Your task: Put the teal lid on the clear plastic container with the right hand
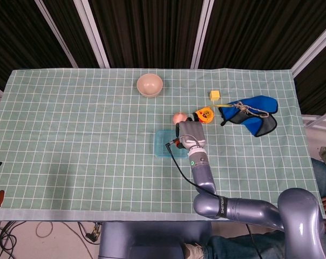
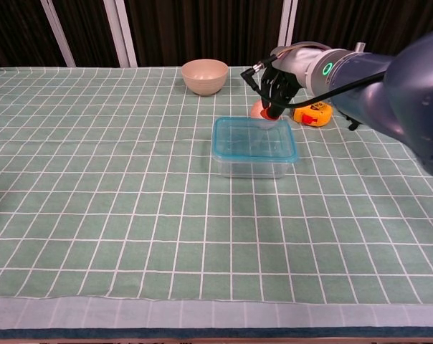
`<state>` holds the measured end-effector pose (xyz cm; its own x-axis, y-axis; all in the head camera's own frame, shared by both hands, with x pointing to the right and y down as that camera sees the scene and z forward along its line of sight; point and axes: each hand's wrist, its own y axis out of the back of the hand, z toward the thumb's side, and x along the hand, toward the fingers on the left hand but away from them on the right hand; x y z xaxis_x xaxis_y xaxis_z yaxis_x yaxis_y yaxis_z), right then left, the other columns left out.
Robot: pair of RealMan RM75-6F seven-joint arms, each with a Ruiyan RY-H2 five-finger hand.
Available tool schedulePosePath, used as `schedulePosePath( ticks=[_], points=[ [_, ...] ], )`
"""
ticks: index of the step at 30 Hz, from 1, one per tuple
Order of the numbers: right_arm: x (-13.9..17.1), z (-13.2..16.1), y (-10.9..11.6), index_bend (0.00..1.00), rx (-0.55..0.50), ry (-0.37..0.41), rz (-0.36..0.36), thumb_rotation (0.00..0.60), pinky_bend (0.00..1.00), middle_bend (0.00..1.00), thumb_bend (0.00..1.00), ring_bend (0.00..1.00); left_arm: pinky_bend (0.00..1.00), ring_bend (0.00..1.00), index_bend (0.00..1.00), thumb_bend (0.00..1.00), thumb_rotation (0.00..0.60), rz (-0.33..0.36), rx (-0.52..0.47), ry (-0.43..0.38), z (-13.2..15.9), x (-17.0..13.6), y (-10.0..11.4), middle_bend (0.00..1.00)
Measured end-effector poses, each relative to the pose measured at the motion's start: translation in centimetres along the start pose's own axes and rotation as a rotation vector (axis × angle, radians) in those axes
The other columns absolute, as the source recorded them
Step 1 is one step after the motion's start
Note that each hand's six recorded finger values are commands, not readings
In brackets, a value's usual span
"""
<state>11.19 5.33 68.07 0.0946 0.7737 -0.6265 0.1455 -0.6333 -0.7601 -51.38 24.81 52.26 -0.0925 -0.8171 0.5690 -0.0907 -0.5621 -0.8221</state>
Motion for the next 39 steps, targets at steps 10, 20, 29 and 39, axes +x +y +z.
schedulePosePath(
  ticks=[10,20,29,39],
  points=[
    [0.9,-0.4,0.0,0.61,0.007,0.013,0.0,0.6,0.0,0.55,0.53,0.27,0.0,0.0,0.09,0.46,0.6,-0.001,0.0,-0.002,0.0,0.0,0.0,0.0],
    [2.7,-1.2,-0.2,0.62,0.031,0.022,0.011,0.6,0.09,0.51,0.53,0.25,0.0,0.0,0.09,0.46,0.6,-0.003,-0.005,-0.002,0.0,0.0,0.0,0.0],
    [0.3,-1.6,-0.1,0.61,0.061,-0.007,-0.021,0.6,0.26,0.42,0.53,0.19,0.0,0.0,0.09,0.46,0.6,-0.001,-0.008,0.006,-0.1,0.0,0.0,0.0],
    [-2.9,-2.1,-0.7,0.61,0.093,-0.039,-0.025,0.6,0.0,0.35,0.53,0.16,0.0,0.0,0.09,0.46,0.6,-0.005,-0.009,0.015,-0.3,0.1,-0.1,0.0]
  ],
)
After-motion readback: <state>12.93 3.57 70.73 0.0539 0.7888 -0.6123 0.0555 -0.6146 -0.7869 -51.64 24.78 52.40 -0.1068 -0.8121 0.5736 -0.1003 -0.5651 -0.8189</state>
